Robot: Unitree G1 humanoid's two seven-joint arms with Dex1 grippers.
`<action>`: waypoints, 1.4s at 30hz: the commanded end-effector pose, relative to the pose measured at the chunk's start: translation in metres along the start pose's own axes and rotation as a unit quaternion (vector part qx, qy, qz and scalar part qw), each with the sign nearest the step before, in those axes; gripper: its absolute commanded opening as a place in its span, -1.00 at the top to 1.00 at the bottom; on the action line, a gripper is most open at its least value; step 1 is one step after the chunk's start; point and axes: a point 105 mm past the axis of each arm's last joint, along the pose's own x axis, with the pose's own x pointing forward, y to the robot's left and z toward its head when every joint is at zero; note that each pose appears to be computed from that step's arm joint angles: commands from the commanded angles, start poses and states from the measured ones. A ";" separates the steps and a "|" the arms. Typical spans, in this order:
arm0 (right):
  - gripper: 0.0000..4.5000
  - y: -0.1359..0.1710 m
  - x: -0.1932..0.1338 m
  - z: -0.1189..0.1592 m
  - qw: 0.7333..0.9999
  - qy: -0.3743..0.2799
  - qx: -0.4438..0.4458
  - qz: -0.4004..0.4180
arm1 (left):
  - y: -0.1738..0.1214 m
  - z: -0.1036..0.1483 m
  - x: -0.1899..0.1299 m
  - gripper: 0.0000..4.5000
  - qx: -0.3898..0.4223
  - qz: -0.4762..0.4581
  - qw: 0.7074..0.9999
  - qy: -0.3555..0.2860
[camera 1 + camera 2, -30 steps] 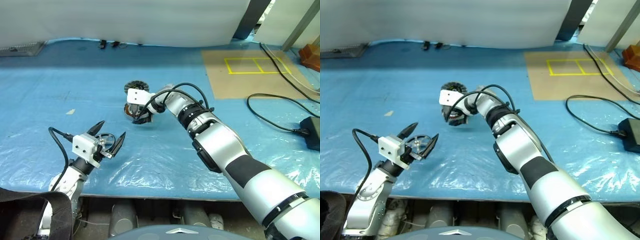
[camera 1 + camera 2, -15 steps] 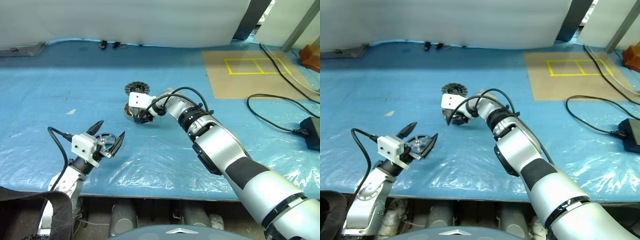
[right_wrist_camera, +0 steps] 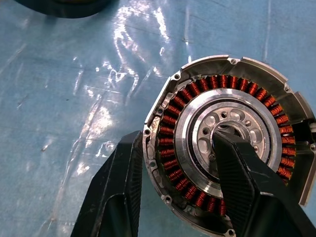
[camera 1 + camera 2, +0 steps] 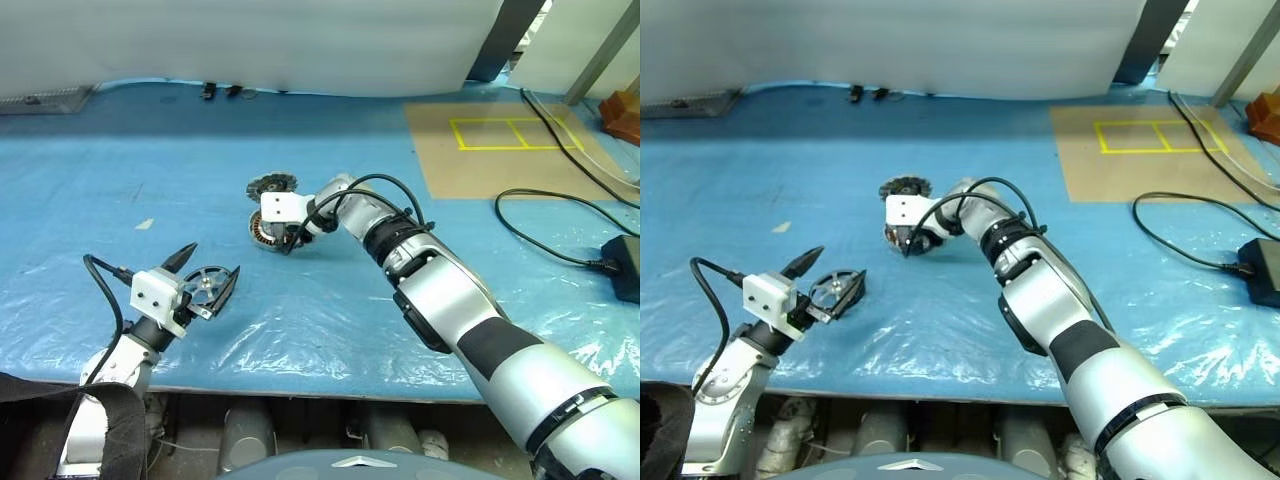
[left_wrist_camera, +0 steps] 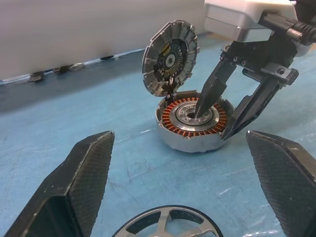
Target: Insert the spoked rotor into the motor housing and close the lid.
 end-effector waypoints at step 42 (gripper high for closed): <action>-0.99 0.054 -0.078 -0.024 0.954 -0.189 0.225 -0.066 | -0.025 0.004 0.002 -1.00 -0.008 -0.067 0.998 -0.018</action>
